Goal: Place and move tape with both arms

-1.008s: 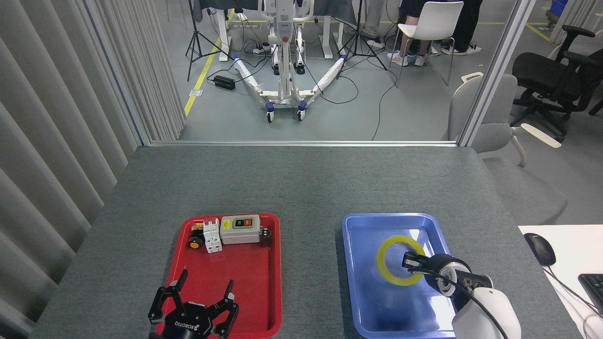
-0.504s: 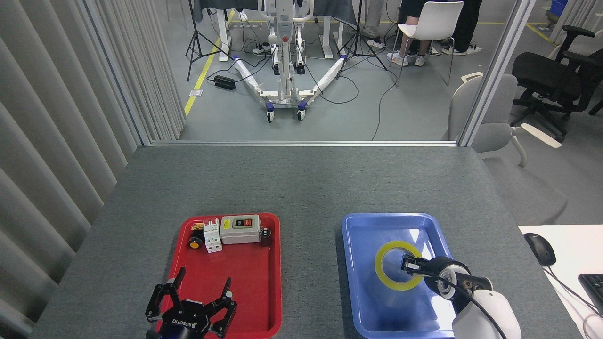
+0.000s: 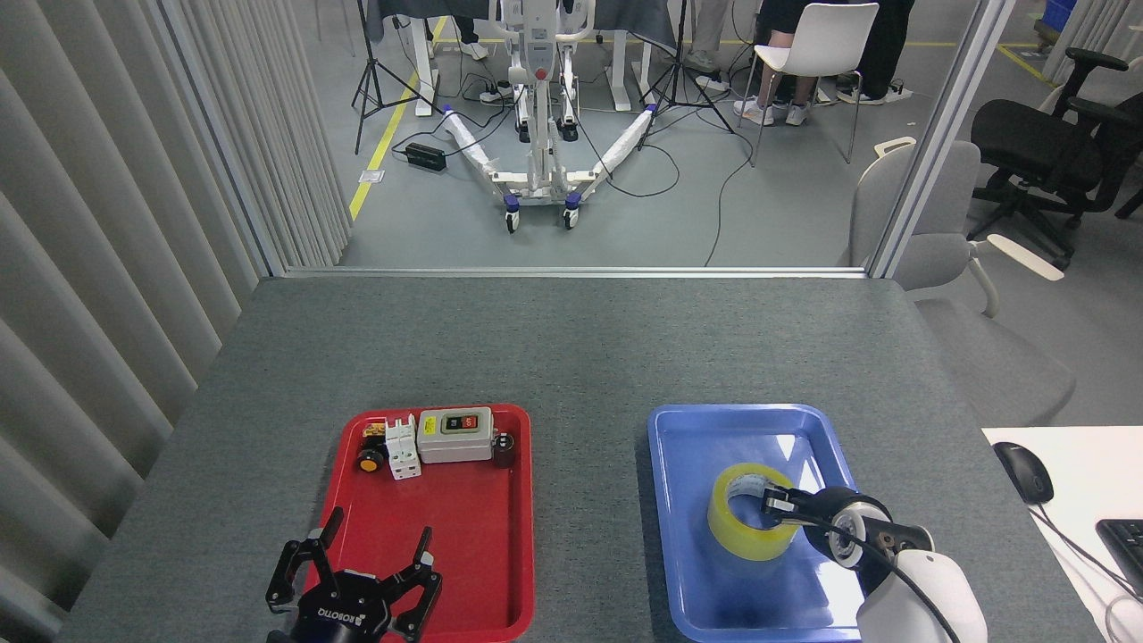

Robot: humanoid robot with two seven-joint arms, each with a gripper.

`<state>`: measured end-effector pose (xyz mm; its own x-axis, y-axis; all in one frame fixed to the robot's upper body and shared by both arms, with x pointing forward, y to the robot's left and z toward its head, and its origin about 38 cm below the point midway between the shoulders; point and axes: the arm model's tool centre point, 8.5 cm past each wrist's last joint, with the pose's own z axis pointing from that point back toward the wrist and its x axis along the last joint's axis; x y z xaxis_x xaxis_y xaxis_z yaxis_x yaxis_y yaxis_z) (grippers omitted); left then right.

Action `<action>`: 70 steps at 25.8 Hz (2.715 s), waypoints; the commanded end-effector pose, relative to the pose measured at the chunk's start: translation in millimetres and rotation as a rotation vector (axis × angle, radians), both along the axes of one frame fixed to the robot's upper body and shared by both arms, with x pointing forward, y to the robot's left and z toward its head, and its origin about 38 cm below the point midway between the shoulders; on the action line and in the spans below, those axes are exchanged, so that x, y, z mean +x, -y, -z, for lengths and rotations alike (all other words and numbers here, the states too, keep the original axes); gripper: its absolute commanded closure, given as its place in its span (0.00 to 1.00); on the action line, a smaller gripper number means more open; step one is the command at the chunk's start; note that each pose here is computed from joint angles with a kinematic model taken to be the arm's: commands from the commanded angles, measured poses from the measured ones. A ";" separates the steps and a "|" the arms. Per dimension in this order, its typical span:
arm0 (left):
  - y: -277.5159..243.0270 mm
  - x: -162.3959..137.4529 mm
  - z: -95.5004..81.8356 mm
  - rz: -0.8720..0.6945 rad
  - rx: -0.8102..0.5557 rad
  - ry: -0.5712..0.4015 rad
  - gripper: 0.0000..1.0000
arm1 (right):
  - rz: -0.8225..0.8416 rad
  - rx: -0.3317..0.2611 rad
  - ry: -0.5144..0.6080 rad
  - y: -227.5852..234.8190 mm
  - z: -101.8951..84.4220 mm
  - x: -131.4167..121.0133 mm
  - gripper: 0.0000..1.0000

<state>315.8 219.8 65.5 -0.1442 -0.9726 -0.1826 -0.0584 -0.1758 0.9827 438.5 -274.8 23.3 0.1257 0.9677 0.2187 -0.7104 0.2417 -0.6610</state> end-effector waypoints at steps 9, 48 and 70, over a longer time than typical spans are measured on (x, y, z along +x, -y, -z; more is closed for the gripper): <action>-6.3 -5.9 5.2 -0.014 0.003 -0.019 0.00 | -0.042 -0.014 0.088 1.7 -27.8 9.2 0.35; 4.3 66.8 -37.2 0.020 0.000 0.094 0.00 | -0.050 -0.270 0.846 70.9 -61.9 -121.5 0.00; -24.6 50.2 -3.8 -0.056 -0.043 0.010 0.00 | -0.031 -0.253 0.811 71.5 -47.3 -122.5 0.00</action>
<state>369.6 237.9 67.8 -0.1050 -0.9841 -0.1434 -0.0573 -0.1380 0.9888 316.2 -346.3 71.0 -0.0036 1.0000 0.0068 0.0029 0.0068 -1.0000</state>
